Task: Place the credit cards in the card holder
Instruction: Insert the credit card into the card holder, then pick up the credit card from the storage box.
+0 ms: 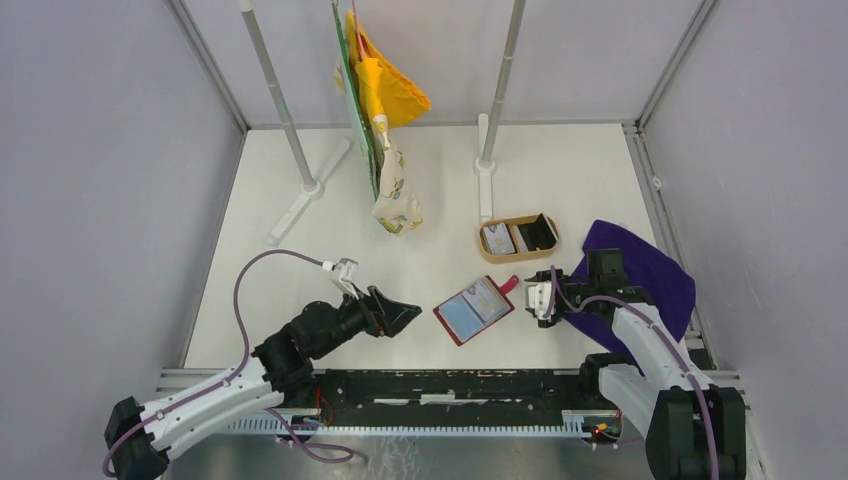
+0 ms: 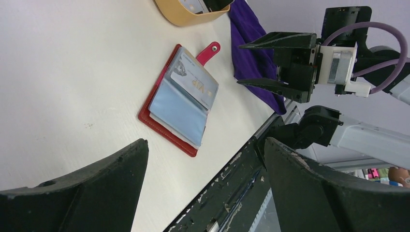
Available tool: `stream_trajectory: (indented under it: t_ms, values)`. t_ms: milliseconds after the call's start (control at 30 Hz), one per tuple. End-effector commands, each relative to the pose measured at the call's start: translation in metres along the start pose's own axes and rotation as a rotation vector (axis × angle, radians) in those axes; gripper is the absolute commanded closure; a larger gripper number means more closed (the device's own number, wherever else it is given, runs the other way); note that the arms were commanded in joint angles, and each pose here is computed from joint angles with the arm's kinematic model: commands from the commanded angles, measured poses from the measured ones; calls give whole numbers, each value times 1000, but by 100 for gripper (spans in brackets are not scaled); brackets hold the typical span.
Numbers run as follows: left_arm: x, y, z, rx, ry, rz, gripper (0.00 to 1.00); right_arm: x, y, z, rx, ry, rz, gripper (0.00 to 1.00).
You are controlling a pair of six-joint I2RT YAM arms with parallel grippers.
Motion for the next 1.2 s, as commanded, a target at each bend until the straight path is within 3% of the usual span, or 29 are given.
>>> stream_trajectory:
  t_ms: [0,433,600,700,833,1000,1167]
  values:
    - [-3,-10,-9,-70,15,-42,6,1,4,1,-34,0,10,32]
    - [13,-18,-11,77,-23,-46,10,12,15,-9,116,-63,96,39]
    - [23,-20,-15,162,-25,-28,18,-5,-6,-85,198,89,107,37]
    - [25,-21,-14,197,-22,-28,19,-10,-22,-131,243,197,41,32]
    - [23,-24,-9,211,-23,-63,19,3,-26,-162,467,188,-56,34]
    - [20,-34,-12,208,-11,-125,18,10,-1,-182,737,234,-68,35]
    - [26,-41,-11,230,-40,-148,17,24,26,-173,959,290,-35,33]
Point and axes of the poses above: each gripper's point midway between its finger pads, its own x axis out along the fingers, its own z axis along the line the jaws close on, y = z × x, the point moved 1 cm from there along -x, back along the fingers, and after that the axes turned 8 degrees about -x, right-handed, at the moved point
